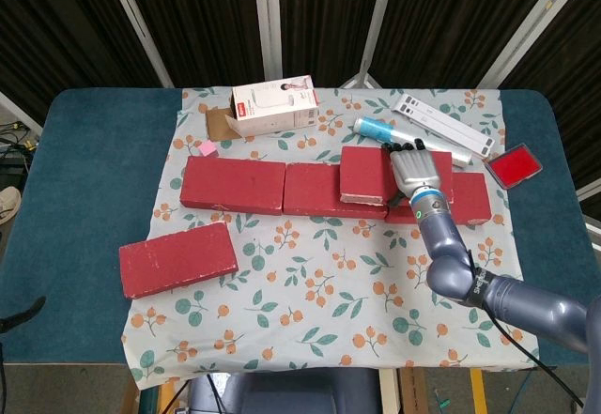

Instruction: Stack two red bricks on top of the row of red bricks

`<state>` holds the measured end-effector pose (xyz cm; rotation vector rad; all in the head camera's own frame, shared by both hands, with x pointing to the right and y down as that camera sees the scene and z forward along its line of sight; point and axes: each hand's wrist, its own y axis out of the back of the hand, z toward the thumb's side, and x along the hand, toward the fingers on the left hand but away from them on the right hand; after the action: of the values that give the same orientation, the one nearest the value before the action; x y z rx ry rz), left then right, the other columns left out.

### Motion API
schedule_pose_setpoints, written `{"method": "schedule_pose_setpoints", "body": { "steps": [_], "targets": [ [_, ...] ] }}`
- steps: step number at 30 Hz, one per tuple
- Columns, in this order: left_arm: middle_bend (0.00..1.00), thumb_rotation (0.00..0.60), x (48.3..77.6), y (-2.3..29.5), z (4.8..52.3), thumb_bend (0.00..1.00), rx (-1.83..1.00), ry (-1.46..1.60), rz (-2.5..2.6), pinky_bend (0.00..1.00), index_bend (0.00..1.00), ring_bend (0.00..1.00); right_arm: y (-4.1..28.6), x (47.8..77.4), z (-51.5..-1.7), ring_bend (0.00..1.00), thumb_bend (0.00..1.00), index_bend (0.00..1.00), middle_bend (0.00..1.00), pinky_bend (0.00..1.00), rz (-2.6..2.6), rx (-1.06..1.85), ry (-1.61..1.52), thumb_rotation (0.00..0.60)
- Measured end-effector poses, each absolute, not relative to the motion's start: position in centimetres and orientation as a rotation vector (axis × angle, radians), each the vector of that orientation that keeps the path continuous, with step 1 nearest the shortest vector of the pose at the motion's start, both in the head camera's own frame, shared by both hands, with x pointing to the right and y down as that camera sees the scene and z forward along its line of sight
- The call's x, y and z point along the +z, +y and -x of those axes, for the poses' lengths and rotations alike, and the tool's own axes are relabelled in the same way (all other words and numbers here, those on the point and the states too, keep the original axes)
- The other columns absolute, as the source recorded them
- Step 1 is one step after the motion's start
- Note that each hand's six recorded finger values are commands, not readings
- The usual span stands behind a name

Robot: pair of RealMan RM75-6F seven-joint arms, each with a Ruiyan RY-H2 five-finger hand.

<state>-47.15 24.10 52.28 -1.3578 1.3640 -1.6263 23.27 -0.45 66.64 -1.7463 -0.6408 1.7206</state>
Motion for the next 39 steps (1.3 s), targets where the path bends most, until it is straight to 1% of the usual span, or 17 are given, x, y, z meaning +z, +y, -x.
{"method": "schedule_pose_setpoints", "body": {
  "steps": [19, 39],
  "targets": [
    [0.00, 0.600, 52.7, 24.0, 46.9, 0.00, -1.635, 1.355, 1.358, 0.12, 0.05, 0.00, 0.1, 68.3, -22.3, 0.18, 0.02, 0.33, 0.40, 0.00, 1.784, 1.711, -0.628, 0.600],
    [0.00, 0.600, 52.8, 24.0, 46.8, 0.00, -1.640, 1.347, 1.350, 0.12, 0.05, 0.00, 0.1, 68.2, -22.0, 0.18, 0.02, 0.33, 0.40, 0.00, 1.775, 1.726, -0.620, 0.600]
  ]
}}
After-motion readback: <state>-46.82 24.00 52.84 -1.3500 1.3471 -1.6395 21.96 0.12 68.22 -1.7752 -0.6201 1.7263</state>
